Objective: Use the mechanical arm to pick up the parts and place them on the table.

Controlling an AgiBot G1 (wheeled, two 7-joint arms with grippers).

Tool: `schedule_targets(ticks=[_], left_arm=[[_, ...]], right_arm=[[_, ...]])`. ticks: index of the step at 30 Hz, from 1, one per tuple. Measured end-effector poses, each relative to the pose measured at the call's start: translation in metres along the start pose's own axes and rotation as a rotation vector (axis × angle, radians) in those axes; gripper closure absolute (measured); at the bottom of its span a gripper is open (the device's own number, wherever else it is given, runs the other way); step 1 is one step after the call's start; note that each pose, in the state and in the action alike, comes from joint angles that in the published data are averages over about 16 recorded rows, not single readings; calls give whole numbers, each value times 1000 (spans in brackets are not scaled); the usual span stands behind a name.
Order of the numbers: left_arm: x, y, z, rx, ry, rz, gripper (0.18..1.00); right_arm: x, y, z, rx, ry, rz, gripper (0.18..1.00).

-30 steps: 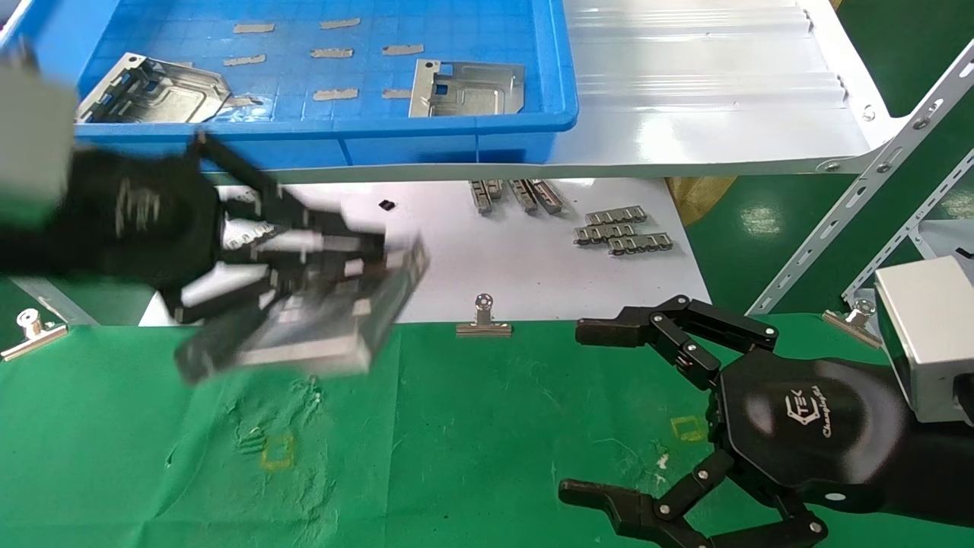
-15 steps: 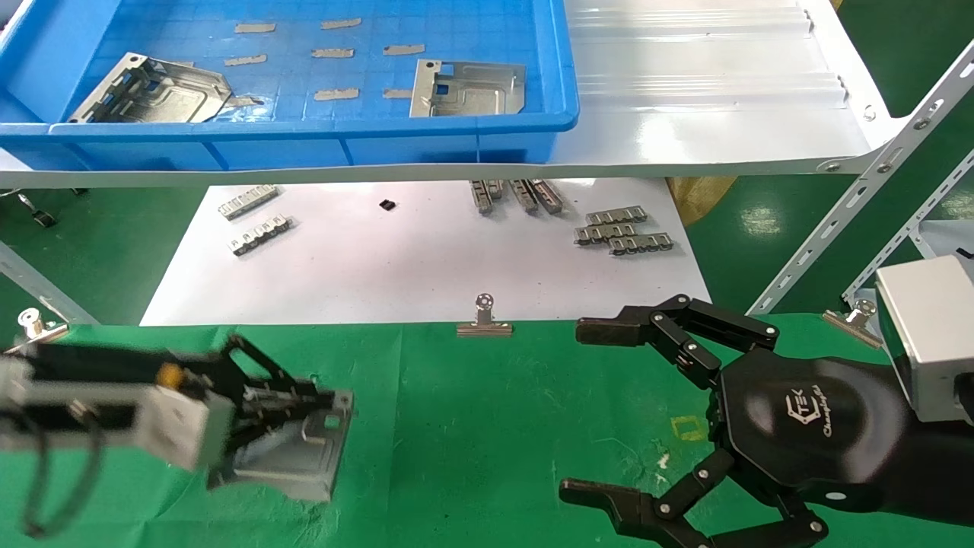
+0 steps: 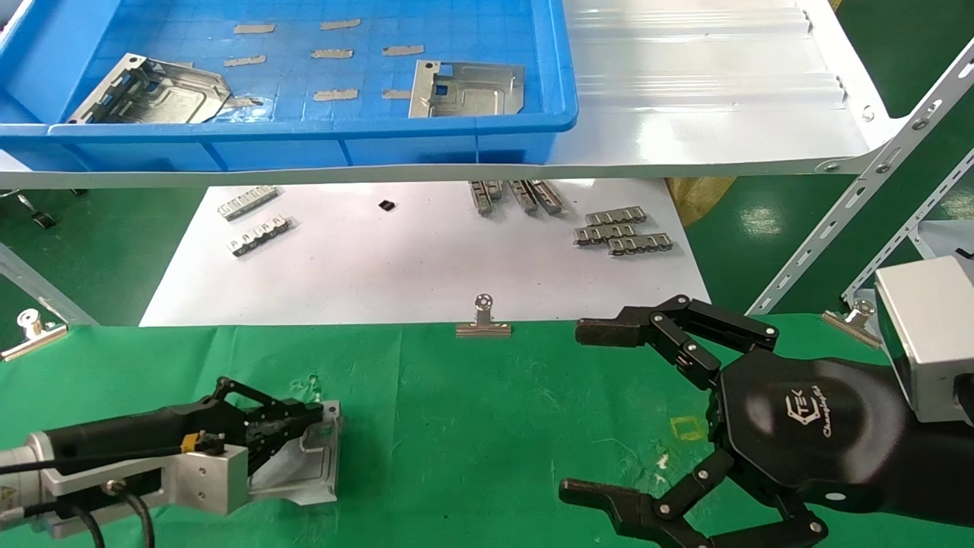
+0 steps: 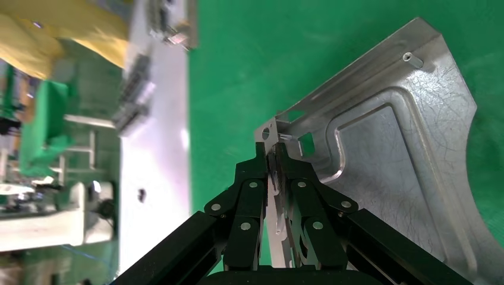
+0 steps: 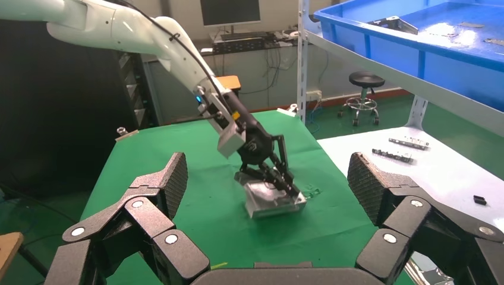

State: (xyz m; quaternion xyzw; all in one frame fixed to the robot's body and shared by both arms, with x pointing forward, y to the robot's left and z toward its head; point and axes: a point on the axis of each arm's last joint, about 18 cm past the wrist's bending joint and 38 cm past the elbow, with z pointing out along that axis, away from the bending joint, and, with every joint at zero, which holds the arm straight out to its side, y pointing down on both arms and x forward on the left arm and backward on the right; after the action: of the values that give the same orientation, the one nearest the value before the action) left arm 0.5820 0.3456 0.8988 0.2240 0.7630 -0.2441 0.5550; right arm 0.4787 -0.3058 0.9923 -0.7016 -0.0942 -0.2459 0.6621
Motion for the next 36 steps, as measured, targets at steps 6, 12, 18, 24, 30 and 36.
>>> schedule_targets(ticks=[6,12,18,24,30,36], left_arm=[[-2,0,-7,12,-6,33,977],[-1,5,-9,13,10,73,977],[3,10,-6,15,27,110,977],[7,15,-3,21,43,118,963],[8,16,-5,47,48,48,924],[6,12,-12,138,33,-183,848]], right_arm=[[0,0,0,0,0,0,178],[0,0,0,0,0,0,178],[0,0,0,0,0,0,178],[0,0,0,0,0,0,178],[0,0,0,0,0,0,178],[0,0,0,0,0,0,178]])
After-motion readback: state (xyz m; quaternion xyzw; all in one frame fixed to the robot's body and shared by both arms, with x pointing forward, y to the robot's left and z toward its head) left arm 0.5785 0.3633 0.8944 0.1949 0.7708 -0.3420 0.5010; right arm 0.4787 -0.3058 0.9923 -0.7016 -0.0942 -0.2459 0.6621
